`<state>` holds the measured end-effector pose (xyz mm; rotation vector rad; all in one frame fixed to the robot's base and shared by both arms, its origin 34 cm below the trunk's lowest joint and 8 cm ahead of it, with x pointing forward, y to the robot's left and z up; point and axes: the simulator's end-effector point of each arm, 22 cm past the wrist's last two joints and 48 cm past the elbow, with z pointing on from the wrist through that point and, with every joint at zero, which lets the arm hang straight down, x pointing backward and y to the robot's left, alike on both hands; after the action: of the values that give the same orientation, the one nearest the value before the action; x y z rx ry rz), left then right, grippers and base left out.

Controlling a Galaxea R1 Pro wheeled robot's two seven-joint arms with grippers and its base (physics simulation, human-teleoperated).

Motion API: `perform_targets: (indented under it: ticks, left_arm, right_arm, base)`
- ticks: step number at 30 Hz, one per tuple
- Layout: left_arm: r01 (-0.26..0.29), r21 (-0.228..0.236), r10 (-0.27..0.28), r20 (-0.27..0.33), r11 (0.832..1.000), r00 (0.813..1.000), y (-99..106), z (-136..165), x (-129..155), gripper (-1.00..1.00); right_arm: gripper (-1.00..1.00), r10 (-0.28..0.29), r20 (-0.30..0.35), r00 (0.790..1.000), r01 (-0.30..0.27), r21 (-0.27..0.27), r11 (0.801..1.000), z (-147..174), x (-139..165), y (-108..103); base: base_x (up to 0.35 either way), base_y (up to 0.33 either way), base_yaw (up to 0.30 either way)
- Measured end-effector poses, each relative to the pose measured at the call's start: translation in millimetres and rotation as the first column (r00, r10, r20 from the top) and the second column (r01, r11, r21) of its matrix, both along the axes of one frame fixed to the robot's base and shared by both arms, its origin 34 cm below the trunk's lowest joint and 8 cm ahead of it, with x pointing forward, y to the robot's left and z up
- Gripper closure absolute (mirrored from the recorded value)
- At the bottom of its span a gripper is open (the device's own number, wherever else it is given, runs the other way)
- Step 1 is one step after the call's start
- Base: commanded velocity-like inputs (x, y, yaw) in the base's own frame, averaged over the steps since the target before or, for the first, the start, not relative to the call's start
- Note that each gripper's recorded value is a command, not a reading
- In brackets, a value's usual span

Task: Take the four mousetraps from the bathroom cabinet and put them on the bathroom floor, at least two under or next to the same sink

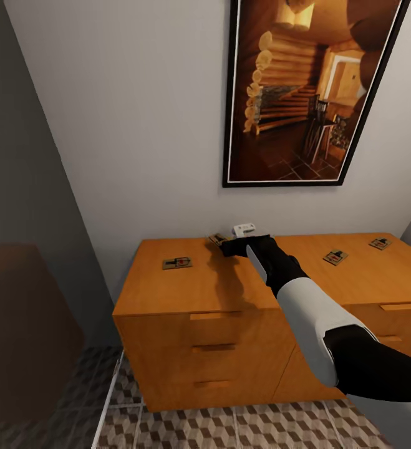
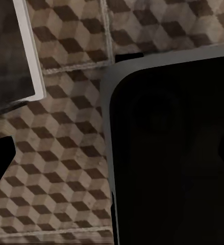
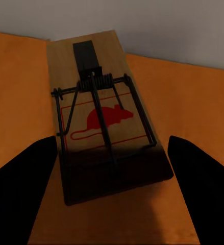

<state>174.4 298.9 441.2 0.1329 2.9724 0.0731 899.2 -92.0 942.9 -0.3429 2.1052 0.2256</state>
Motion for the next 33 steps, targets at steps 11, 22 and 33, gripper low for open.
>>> perform_targets:
  ticks: [11, 22, 33]
  left_arm:
    - [0.000, 0.000, 0.000, 0.001, 1.000, 1.000, 0.0, 0.0, 0.7, -1.00]
    - [0.001, 0.000, -0.001, 0.000, 1.000, 1.000, -0.1, 0.0, 0.0, -1.00]
    - [0.001, 0.000, -0.001, 0.000, 1.000, 1.000, -0.1, 0.0, 0.0, -1.00]
  right_arm:
    - [1.00, -0.002, -0.002, 1.000, 0.002, -0.002, 1.000, -0.5, 0.0, -1.3]
    - [1.00, -0.002, -0.002, 1.000, 0.002, -0.003, 1.000, -0.6, 0.1, -1.6]
    - [1.00, -0.001, -0.002, 1.000, 0.001, -0.003, 1.000, -0.6, -0.1, -0.4]
  base:
    - [-0.331, 0.000, 0.000]
    - [-0.333, 0.000, 0.000]
    - [-0.333, 0.000, 0.000]
